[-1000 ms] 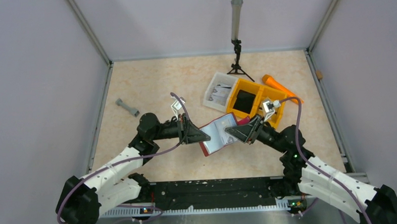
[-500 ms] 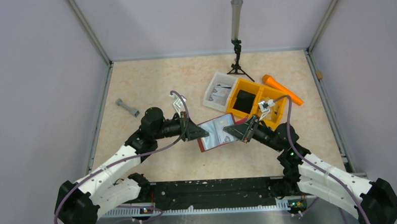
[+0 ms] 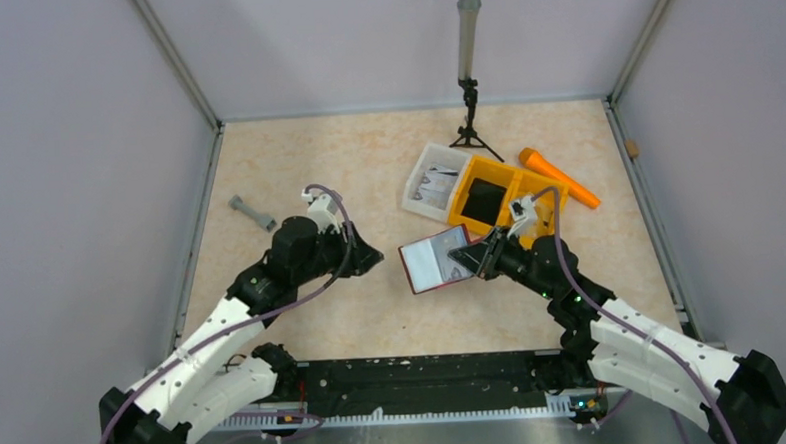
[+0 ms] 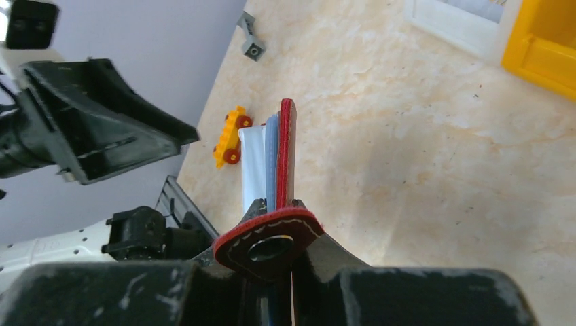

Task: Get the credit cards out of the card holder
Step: Remove the credit card from the card holder.

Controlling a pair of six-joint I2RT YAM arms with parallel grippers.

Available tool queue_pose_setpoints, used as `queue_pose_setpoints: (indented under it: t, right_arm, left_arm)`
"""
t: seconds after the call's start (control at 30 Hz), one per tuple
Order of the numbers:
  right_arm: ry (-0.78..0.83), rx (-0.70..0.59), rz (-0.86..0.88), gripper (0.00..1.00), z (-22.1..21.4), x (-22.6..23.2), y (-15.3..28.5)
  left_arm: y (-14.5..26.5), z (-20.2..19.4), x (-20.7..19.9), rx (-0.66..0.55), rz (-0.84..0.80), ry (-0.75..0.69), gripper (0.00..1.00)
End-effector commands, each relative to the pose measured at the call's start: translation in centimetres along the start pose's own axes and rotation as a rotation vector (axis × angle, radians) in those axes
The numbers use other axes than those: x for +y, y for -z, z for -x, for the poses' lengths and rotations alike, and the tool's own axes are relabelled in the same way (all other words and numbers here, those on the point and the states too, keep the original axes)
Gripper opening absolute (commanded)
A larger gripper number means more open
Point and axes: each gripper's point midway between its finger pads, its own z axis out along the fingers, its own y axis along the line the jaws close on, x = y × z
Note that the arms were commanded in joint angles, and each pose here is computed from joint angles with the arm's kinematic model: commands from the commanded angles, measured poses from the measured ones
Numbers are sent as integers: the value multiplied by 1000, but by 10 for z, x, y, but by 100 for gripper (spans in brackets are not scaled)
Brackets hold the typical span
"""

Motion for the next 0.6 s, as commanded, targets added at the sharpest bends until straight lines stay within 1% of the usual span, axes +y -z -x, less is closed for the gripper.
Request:
queue_pose_setpoints:
  t: [0.0,0.1,0.13,0.17,0.2,0.3,0.43,0.57]
  right_arm:
    - [69,-85,0,0,30,14,-4]
    - [69,-85,4,0,30,14,-6]
    - [66,-79,9,0,29,14,-7]
    - [60,-77,18,0,29,16,-8]
    - [55,-74,30,0,27,17,-8]
    - [29,-73,61,0,24,21,-8]
    - [-2,-73,94,0,23,26,-5]
    - [-29,-77,127,0,24,33,0]
  left_arm:
    - [20,28,-39,-110,-159,-11,40]
    - [17,20,-73,-59,-345,37,24]
    - [16,21,-88,-63,-420,36,19]
    - [13,16,-98,-39,-463,42,14]
    - [5,10,-102,-19,-474,46,12]
    - [-10,-1,-116,23,-505,47,7]
    - [-29,-11,-132,68,-565,75,4]
    - [-41,-13,-129,70,-543,90,2]
